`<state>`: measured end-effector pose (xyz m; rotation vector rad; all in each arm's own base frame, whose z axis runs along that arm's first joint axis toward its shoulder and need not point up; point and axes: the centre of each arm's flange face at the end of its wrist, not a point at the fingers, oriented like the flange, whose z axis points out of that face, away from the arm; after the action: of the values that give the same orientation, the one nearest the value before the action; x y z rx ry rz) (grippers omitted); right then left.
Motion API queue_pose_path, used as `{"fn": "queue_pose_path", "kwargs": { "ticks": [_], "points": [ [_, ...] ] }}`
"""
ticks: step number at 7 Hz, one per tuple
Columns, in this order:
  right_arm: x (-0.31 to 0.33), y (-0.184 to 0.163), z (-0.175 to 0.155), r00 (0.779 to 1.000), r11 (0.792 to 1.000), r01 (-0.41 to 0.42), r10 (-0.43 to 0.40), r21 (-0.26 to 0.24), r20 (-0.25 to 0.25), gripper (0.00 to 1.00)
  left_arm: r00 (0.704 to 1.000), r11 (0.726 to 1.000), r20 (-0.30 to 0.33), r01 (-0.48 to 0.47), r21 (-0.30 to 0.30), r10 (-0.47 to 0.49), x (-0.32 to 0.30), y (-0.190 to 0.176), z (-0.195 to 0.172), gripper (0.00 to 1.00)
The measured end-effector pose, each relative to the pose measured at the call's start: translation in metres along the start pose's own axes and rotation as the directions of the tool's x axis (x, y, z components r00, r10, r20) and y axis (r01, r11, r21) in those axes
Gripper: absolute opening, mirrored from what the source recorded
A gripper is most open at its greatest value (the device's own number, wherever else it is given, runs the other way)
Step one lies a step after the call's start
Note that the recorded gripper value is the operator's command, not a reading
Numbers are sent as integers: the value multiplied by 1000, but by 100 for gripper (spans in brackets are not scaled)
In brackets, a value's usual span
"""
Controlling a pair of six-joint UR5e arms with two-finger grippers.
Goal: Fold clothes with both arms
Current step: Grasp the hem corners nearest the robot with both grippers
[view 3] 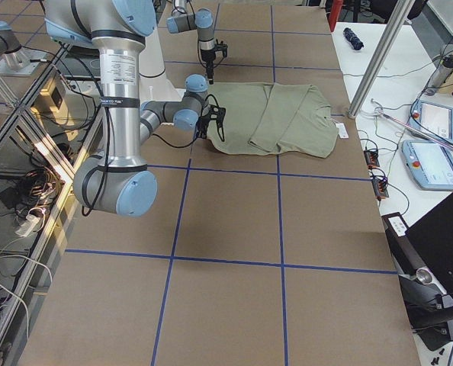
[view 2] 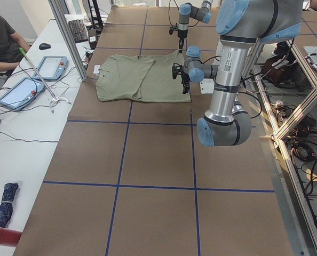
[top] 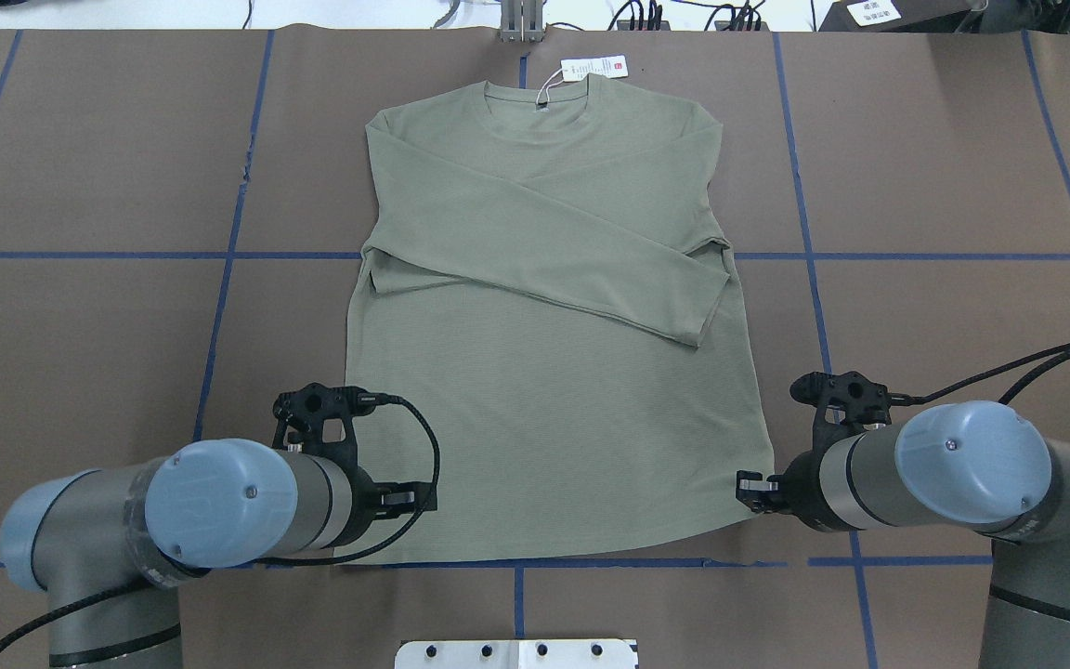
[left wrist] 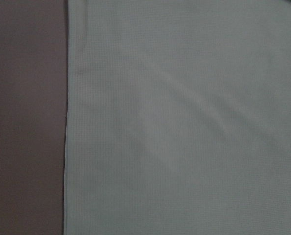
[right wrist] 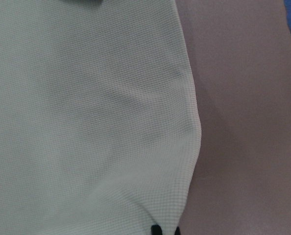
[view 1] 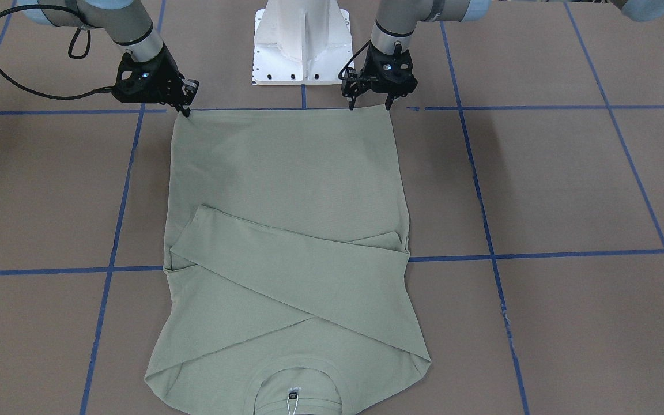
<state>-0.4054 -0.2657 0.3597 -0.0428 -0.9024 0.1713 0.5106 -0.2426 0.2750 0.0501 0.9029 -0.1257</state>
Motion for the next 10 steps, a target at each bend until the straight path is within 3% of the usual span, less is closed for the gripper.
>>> {"fn": "queue_pose_path", "kwargs": {
  "ticks": [5, 6, 9, 10],
  "points": [
    [1, -5, -3, 1000, 1000, -6, 6, 8, 3, 0, 997, 1000, 74, 14, -5, -13, -26, 17, 27, 77],
    [1, -5, -3, 1000, 1000, -7, 7, 9, 3, 0, 997, 1000, 78, 12, 0, -12, -27, 18, 29, 66],
    [3, -6, -3, 1000, 1000, -9, 9, 10, 0, 0, 995, 1000, 97, 9, -3, -8, -30, 21, 39, 50],
    [3, -6, -3, 1000, 1000, -9, 9, 10, -1, 0, 995, 1000, 100, 10, -4, -9, -29, 22, 41, 34]
  ]
}}
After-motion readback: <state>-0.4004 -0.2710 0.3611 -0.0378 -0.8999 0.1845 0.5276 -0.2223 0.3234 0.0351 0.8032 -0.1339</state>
